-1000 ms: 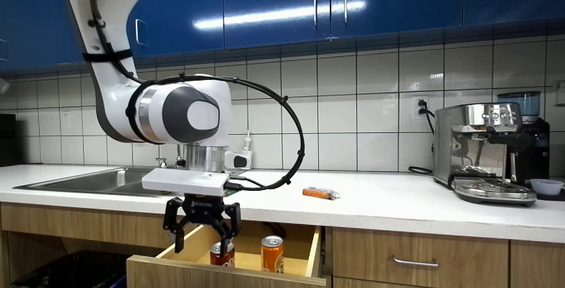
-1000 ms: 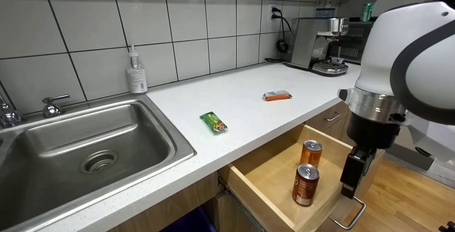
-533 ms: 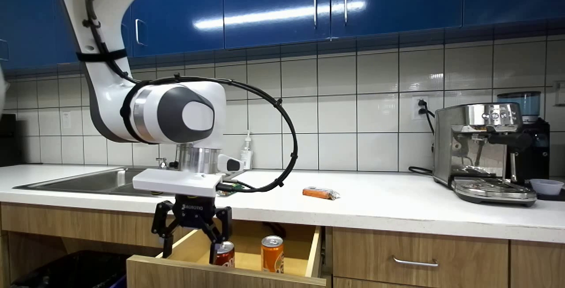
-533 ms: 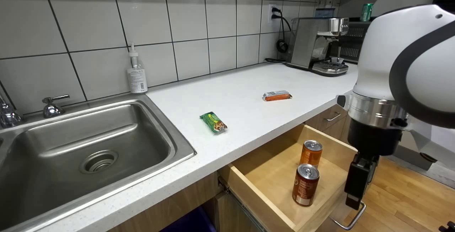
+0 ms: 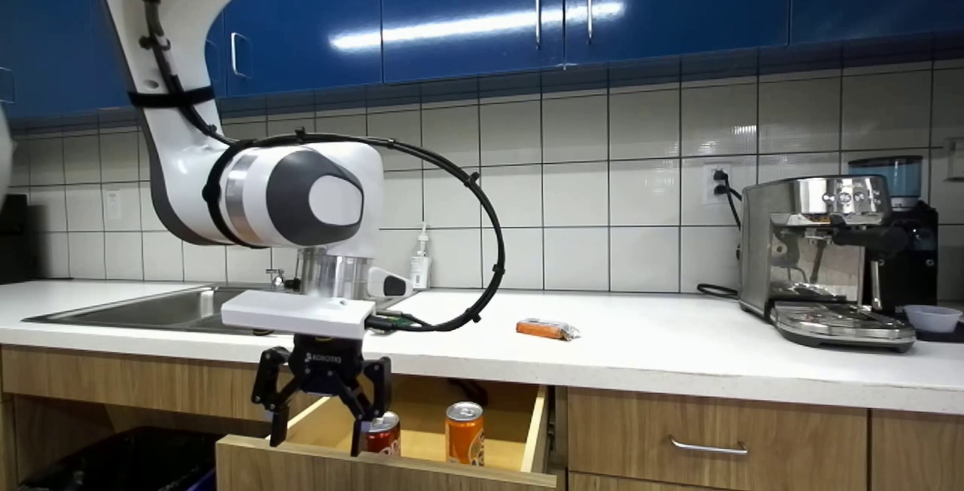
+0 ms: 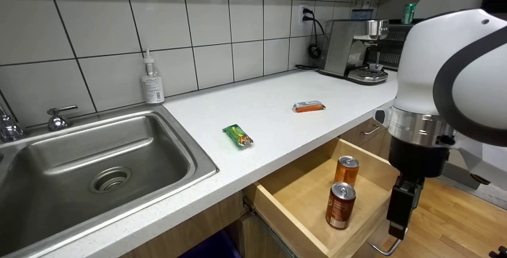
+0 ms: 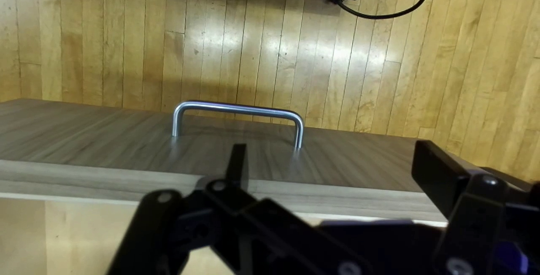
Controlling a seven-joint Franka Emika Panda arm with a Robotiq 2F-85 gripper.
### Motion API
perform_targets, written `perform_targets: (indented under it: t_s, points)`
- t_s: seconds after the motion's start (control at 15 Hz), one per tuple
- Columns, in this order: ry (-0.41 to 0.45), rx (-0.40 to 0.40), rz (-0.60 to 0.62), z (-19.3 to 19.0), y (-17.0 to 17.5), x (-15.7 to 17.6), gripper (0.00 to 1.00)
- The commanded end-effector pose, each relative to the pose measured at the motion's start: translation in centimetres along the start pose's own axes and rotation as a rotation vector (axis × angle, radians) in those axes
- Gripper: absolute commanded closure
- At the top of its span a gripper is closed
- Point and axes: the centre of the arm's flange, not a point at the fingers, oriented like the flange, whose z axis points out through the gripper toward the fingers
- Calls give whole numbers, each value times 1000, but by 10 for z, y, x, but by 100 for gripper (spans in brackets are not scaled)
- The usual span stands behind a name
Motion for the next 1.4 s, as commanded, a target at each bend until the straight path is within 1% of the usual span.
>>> perform_targets:
  t_s: [0.0,0.27,0.67,1.33]
  points:
    - [1,-3,-13,9,-6,-32,0]
    - [-9,2,-13,18,-5,-32,0]
    - [-11,-19,-14,32,-2,-30,0]
    - [22,-59,-29,46,3,-25,0]
